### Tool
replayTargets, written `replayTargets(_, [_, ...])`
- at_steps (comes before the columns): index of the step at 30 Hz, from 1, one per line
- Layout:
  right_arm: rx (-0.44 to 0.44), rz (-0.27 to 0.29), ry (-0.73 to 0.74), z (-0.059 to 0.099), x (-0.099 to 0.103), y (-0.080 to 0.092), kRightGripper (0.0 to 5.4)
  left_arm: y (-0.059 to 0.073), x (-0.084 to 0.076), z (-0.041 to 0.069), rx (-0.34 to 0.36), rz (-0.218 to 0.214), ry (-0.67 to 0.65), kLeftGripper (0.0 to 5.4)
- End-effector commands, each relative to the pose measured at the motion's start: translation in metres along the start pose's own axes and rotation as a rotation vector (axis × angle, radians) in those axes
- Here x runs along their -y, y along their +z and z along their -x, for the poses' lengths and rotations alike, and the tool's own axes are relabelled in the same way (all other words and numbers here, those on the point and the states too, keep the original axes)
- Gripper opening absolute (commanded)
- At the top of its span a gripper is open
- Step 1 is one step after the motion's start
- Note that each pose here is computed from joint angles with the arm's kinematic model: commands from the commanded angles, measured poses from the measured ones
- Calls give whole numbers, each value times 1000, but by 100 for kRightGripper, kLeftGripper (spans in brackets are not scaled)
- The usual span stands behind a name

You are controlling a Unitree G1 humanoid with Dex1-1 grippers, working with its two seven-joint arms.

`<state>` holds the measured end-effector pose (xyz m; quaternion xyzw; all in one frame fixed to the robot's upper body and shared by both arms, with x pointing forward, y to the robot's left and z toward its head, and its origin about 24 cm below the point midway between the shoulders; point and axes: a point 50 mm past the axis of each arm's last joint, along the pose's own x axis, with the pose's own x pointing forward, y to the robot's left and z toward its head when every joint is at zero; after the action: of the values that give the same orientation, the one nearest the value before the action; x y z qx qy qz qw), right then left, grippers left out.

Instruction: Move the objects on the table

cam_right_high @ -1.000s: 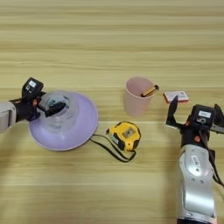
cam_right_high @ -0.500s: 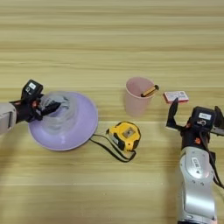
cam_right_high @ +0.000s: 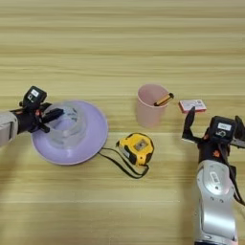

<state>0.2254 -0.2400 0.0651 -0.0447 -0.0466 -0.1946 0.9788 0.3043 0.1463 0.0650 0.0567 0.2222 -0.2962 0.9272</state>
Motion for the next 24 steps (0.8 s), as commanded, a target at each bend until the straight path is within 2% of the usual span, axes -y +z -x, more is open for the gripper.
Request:
replayTargets(1, [-8,-7,2,0,-1,0,540,9,0,0,45,2,11,149])
replayTargets(9, [-8,-5,3,0,-1,0,540,26,-3,4,128,30,41,148])
replayTargets(17, [-9,-4,3,0,-1,-1,540,45,-13,17,217,44,99,148])
replayTargets(21, [-10,-3,3,-1,-1,-1,540,53,-28,25,245,37,165,148])
replayTargets(24, [-10,-3,4,-1,-1,-1,540,56,-48,32,255,35,243,148])
